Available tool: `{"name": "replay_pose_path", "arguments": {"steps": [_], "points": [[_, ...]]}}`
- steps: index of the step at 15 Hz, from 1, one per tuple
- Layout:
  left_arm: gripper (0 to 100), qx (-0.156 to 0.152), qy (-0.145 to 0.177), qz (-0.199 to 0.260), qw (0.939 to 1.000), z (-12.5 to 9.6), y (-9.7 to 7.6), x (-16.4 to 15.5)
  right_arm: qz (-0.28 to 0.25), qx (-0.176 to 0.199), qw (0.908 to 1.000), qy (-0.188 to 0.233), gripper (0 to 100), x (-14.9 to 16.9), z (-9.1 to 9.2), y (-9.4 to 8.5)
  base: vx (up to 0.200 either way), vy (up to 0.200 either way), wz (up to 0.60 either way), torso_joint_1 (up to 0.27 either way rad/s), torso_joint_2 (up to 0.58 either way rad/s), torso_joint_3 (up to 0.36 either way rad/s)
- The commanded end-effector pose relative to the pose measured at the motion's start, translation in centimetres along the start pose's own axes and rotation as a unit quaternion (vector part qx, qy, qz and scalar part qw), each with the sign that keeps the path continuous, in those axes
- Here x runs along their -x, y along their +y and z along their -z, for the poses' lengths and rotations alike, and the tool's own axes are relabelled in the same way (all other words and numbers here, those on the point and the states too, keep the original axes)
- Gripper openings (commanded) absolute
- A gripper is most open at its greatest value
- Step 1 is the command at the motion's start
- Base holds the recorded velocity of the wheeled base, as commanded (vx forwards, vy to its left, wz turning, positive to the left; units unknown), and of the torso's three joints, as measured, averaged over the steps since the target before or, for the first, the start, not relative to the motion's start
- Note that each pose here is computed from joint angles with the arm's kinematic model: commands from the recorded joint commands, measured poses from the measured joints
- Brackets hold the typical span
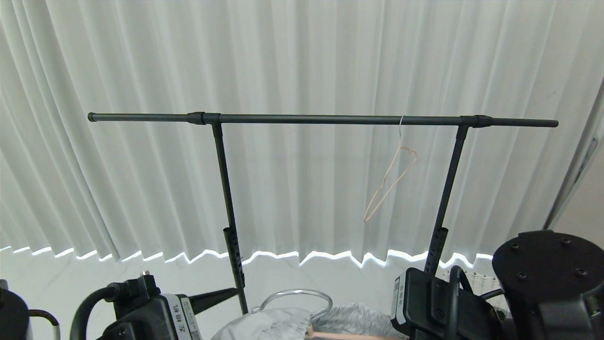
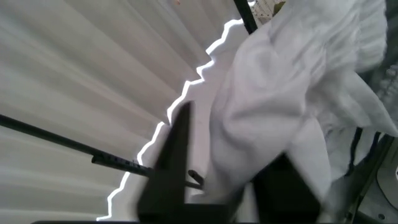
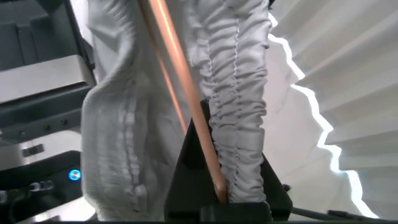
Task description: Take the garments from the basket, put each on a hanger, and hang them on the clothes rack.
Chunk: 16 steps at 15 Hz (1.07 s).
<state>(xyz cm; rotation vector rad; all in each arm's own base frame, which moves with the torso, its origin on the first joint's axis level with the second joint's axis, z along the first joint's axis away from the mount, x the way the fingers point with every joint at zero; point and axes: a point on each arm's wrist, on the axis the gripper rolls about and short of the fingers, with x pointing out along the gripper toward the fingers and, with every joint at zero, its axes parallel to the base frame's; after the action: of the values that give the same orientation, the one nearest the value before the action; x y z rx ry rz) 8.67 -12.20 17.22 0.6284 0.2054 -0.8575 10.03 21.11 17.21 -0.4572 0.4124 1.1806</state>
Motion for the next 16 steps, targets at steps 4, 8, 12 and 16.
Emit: {"name": "replay_pose_path", "arguments": {"steps": [4,8,12,16], "points": [[100,0.001,0.0,0.002,1.0,0.2,-0.1,0.2,0.038,0.05,0.9979,-0.015,0,1.3,-0.1,-1.8,0.0,0.0,0.0,0.0,0.0,0.0],[100,0.011,-0.037,0.006,0.9993,-0.3,0.2,0.6,0.086,0.034,0.9956,-0.011,0,2.3,0.4,-4.0,0.0,0.0,0.0,0.0,0.0,0.0],[100,0.022,0.002,-0.018,0.9996,2.8,0.1,1.4,0.11,0.02,0.9937,-0.009,0,3.2,1.0,-4.9,0.0,0.0,0.0,0.0,0.0,0.0],[100,0.057,0.086,-0.063,0.9926,7.2,0.1,1.9,0.115,0.023,0.9926,-0.031,0,4.2,0.6,-4.8,0.0,0.0,0.0,0.0,0.0,0.0]]}}
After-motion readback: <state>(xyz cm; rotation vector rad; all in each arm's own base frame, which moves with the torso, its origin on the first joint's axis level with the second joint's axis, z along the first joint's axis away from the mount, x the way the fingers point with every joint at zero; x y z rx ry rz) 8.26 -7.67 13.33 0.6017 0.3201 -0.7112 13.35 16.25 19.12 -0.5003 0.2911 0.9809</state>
